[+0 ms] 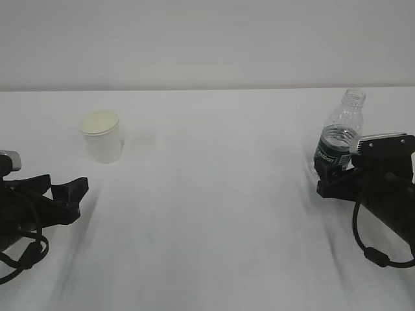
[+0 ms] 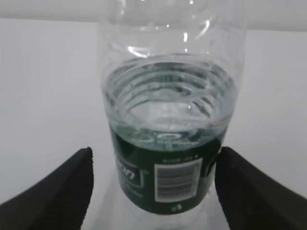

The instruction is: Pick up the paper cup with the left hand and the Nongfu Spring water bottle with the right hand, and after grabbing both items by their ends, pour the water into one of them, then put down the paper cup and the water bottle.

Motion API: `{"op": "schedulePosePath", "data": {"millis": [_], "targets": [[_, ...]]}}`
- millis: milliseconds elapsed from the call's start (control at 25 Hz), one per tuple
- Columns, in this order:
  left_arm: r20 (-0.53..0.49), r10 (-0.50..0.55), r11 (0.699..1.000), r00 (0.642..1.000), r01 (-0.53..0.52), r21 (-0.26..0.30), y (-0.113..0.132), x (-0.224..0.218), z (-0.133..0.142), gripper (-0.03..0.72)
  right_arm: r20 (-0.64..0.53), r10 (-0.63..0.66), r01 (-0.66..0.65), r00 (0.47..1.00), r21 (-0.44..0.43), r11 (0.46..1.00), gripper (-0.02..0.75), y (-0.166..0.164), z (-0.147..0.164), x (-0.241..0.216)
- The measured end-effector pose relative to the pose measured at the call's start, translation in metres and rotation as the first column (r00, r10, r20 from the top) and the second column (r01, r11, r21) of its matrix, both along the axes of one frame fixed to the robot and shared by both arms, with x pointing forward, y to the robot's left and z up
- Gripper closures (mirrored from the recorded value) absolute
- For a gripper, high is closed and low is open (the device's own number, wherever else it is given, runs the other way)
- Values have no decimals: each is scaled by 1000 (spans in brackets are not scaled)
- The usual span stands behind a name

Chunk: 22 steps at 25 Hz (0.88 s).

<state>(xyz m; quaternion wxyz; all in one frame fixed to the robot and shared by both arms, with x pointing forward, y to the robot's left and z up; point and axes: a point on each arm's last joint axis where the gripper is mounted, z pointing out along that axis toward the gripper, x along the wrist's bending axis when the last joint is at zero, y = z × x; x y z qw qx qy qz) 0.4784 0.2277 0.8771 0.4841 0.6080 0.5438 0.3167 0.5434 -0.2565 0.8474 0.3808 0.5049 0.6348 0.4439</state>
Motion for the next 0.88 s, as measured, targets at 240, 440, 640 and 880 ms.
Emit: {"op": "schedulePosePath", "data": {"millis": [240,440,640,880], "targets": [[1,-1,1000,1000,1,4,0,0,0,151,45,-3,3,999,6,1000,148,1,6,12],[1,-1,1000,1000,1,4,0,0,0,154,70,-4,3,998,8,1000,148,2,10,20],[1,-1,1000,1000,1,4,0,0,0,155,50,-4,4,999,4,1000,148,2,9,20],[1,-1,1000,1000,1,4,0,0,0,155,30,-4,4,1000,2,1000,148,2,1,22]]}}
